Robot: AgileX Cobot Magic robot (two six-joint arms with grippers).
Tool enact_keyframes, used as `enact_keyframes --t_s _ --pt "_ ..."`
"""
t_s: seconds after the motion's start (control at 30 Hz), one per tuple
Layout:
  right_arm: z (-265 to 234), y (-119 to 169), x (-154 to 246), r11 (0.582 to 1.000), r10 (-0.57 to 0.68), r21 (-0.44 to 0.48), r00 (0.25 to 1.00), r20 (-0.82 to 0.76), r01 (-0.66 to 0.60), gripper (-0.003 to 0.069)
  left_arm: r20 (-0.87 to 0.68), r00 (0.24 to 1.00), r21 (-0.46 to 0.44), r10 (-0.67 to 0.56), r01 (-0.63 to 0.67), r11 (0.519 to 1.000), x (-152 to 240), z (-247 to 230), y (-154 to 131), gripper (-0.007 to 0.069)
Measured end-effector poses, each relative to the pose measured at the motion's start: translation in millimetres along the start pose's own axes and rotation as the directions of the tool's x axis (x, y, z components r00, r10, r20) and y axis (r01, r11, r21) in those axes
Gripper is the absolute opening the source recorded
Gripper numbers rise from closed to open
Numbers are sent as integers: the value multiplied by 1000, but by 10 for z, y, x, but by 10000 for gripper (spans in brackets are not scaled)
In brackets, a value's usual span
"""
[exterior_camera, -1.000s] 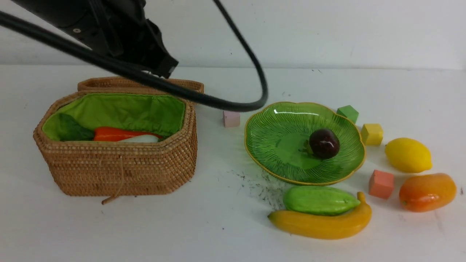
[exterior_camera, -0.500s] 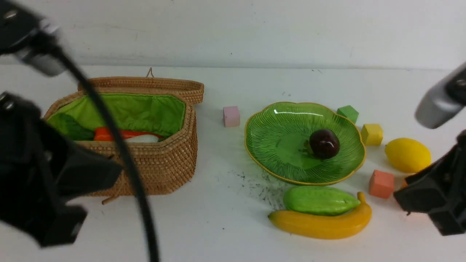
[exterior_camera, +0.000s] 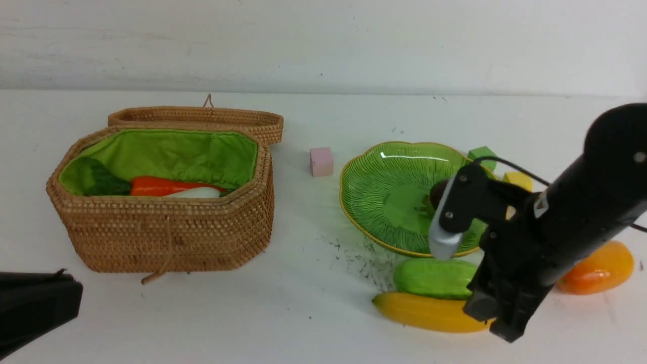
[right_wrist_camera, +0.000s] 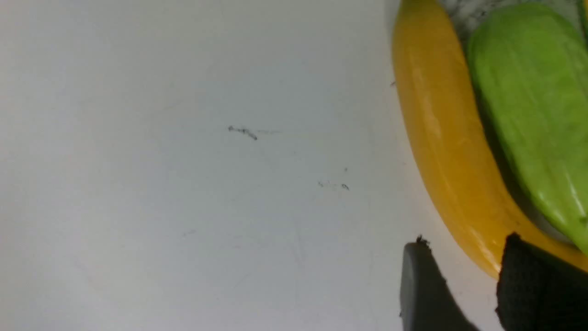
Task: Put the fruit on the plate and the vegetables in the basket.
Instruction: Use the right arm to grab a banana and put it into the right plate
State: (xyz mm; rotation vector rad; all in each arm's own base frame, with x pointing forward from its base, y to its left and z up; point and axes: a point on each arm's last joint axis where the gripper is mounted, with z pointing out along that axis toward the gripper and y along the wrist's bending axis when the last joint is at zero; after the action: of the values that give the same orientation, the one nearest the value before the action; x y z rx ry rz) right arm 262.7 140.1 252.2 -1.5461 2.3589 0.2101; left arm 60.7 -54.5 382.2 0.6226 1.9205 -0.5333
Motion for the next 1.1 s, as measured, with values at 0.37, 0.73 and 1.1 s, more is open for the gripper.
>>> enact_keyframes --t_s 0.37,0.73,1.1 --pt "436 -133 24 998 -61 -32 994 -87 58 414 16 1000 30 17 -17 999 -12 -3 -27 -13" --pt "565 -229 25 994 -103 25 990 -100 106 454 17 1000 31 15 -16 999 -12 -3 -29 -13" --pt "769 -275 39 994 -105 15 987 -118 108 454 38 999 33 12 -13 999 -32 -3 -31 -13"
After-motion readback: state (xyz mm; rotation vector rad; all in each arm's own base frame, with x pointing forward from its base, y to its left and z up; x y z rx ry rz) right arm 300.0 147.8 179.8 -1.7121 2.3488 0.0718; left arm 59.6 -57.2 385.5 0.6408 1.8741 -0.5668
